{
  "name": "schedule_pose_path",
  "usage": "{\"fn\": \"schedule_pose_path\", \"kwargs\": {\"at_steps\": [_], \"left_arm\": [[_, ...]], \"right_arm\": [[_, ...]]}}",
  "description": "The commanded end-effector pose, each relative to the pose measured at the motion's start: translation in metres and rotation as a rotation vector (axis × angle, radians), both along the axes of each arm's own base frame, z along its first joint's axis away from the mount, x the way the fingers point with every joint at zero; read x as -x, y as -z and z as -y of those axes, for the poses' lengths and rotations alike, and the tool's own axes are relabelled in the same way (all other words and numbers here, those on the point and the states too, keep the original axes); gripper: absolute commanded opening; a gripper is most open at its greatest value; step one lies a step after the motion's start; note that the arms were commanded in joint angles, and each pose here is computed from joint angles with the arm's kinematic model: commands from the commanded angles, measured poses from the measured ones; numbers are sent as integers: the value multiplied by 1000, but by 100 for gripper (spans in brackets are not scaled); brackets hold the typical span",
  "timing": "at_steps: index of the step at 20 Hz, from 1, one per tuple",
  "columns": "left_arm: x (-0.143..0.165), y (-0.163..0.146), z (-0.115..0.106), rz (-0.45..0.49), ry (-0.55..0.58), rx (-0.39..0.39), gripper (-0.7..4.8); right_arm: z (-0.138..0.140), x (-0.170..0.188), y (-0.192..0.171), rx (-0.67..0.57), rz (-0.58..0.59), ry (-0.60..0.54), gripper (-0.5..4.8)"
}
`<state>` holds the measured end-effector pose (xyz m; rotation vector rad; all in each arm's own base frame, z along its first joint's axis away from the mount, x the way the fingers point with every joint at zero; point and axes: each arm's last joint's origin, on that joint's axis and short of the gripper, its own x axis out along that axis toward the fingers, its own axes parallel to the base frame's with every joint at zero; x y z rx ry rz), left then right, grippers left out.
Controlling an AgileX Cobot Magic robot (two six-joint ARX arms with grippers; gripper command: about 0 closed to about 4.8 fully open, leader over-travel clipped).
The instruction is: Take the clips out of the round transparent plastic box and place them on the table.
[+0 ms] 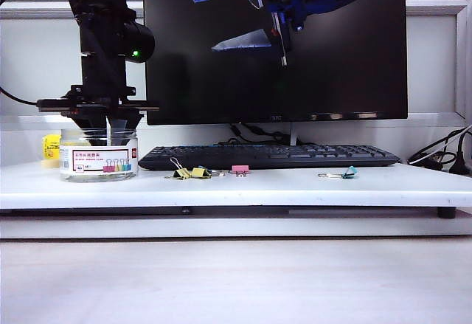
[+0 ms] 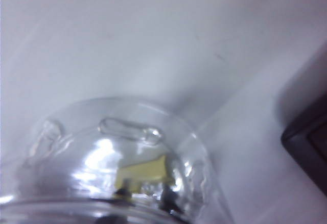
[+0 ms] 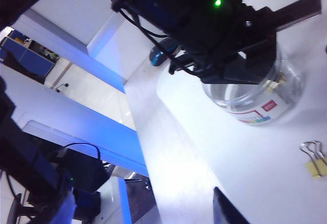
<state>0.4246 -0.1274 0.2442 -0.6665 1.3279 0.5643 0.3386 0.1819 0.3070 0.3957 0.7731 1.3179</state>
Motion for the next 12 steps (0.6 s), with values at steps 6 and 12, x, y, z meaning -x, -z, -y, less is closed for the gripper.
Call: {"fn": "schedule_pose_path", "kwargs": {"at_steps": [6,12], "left_arm": [[-3,5,0,9,47,-36,90],[-1,5,0,-4,64,-36,193]], "right_arm": [[0,1,-4,-13,10,-9,346],[0,1,-4,-14,7,-14,346]]}}
